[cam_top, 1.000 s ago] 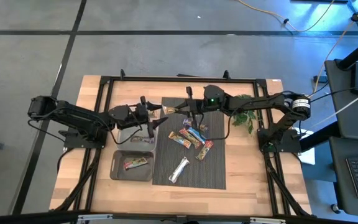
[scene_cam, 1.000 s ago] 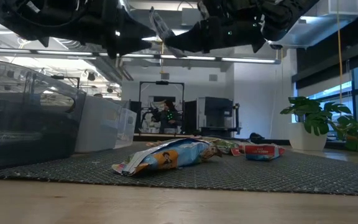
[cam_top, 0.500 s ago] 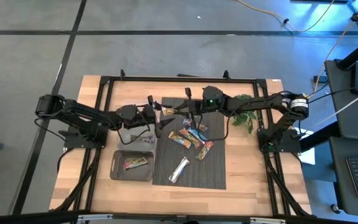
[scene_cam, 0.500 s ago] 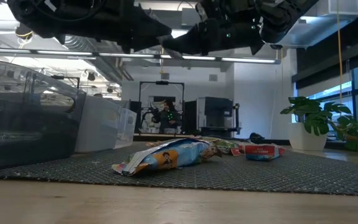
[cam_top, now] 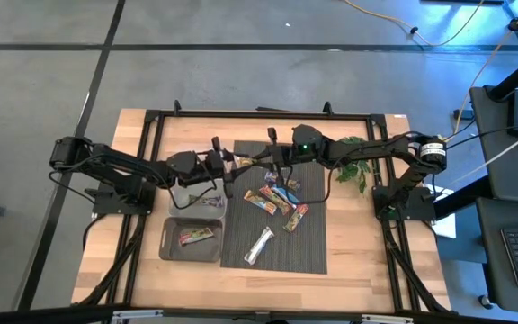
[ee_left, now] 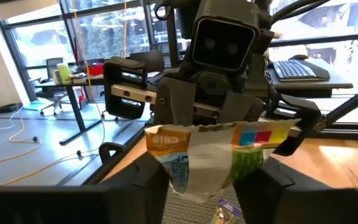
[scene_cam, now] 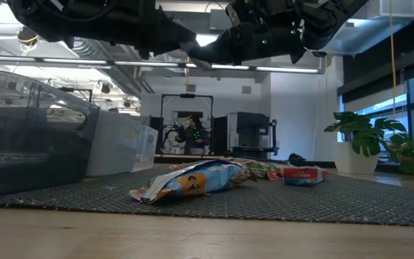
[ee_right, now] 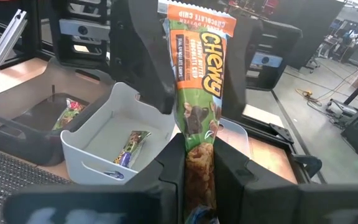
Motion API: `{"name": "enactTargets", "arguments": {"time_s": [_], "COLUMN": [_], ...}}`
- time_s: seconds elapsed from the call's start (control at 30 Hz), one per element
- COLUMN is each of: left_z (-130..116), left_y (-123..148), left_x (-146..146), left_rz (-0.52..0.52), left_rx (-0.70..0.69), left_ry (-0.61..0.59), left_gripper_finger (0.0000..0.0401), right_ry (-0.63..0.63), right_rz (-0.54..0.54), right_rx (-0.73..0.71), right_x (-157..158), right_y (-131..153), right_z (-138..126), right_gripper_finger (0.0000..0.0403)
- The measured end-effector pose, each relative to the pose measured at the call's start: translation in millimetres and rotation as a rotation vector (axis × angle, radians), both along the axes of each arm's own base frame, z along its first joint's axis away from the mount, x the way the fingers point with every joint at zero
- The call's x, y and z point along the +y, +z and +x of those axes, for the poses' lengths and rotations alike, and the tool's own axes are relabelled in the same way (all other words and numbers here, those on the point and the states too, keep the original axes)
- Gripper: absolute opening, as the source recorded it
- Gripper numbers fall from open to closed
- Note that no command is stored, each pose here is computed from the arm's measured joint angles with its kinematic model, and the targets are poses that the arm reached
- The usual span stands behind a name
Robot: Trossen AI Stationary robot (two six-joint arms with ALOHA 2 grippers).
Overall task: Pick and place Granola Bars by type
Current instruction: Put the yellow granola bar into the transparent bin
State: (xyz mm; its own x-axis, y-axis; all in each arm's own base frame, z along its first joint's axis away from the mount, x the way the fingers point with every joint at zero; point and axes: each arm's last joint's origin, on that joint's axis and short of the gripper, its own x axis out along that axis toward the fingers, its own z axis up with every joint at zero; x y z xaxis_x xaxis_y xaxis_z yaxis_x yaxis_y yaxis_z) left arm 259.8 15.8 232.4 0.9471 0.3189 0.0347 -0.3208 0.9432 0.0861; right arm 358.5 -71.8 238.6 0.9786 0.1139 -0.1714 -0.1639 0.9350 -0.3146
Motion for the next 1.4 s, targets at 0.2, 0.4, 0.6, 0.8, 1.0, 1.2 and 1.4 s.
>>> {"name": "enactTargets", "arguments": {"time_s": [0.2,0.4,0.6,0.8,1.0,1.2,1.4], "left_z": [0,0,0,0,-1,-5,-14], "left_y": [0,0,-1,-1,-4,-10,-11], "left_x": [0,0,0,0,2,6,10], "left_rz": [-0.001,-0.004,-0.004,-0.004,-0.006,0.018,-0.016], "left_rx": [-0.001,-0.001,0.005,0.010,0.039,0.129,0.203], "left_ry": [0.000,0.001,0.001,0.001,0.069,0.214,0.280], "left_gripper_finger": [0.0099,0.0081,0.0083,0.0078,0.0081,0.0079,0.0080], "right_ry": [0.001,0.001,0.002,0.002,-0.007,-0.177,-0.264], "right_rz": [0.000,0.000,-0.009,-0.007,0.011,0.009,0.026], "right_rx": [0.000,0.000,0.009,0.021,0.094,0.271,0.411], "right_x": [0,0,0,0,-1,-9,-21], "right_y": [0,0,-1,-2,-9,-19,-28], "right_z": [0,0,0,0,-3,-13,-24], "right_gripper_finger": [0.0060,0.0060,0.0060,0.0093,0.0176,0.0224,0.0229]}}
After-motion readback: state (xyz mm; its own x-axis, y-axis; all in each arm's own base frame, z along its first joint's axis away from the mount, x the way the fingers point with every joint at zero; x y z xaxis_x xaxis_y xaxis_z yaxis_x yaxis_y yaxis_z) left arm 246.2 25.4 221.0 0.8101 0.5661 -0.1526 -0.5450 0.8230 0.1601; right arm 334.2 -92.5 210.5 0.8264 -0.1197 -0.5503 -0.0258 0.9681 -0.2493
